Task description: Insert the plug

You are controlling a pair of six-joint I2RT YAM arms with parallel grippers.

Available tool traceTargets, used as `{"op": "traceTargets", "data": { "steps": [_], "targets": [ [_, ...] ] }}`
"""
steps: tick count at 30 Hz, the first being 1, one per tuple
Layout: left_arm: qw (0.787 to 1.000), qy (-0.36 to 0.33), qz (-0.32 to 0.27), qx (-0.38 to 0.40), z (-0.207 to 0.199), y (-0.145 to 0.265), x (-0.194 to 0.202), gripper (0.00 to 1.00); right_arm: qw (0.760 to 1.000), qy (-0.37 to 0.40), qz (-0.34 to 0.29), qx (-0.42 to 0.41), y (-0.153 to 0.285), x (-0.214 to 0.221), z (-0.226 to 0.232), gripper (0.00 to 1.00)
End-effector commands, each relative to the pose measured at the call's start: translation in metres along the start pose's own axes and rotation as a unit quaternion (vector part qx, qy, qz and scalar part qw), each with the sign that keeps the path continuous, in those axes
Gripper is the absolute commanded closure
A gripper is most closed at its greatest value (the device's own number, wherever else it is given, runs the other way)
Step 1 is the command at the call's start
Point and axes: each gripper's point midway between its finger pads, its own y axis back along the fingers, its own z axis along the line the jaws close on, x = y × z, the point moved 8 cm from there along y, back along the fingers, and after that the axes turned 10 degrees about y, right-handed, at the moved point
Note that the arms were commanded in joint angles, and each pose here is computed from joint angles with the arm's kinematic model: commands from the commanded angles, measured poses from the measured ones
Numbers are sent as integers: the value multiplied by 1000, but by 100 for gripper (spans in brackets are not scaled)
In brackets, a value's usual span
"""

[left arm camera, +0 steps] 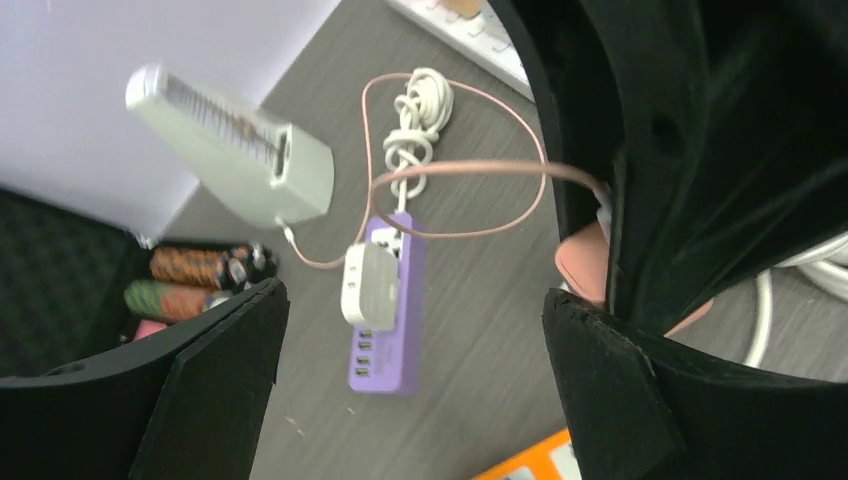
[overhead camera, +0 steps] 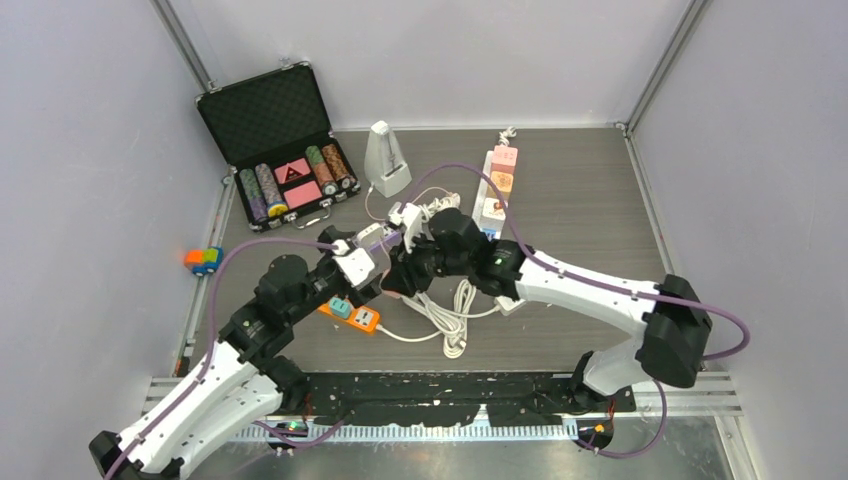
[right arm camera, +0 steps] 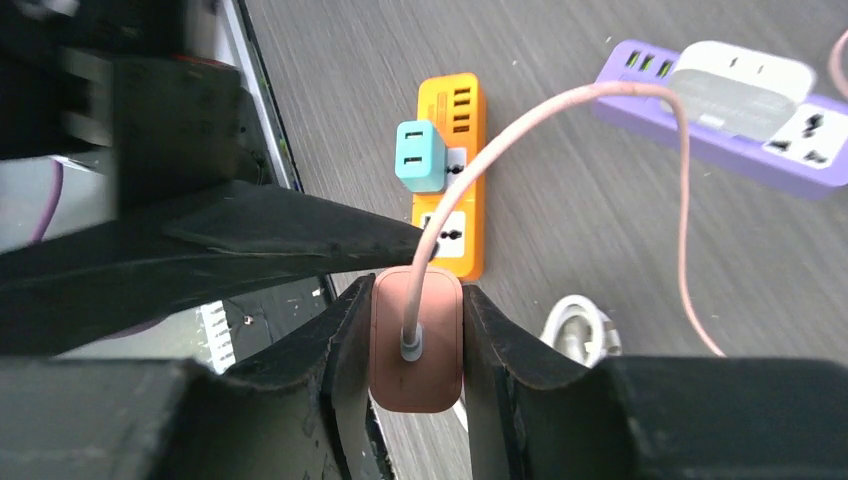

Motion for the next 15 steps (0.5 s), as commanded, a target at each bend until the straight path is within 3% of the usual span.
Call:
{"op": "traceTargets", "data": {
  "steps": [1,8,15],
  "targets": [
    [984,163,-30,-61,-3,22,-6,0,997,-25,-58,-32,-27,-10,11,95],
    [940,254,-64,-217,17,93,-23,0,998,-28,-54,-33,-65,0,18,95],
    [922,294,-102,-231,20,129,-47,0,1000,-1,-19,-13,-108,24,31,95]
  ]
}}
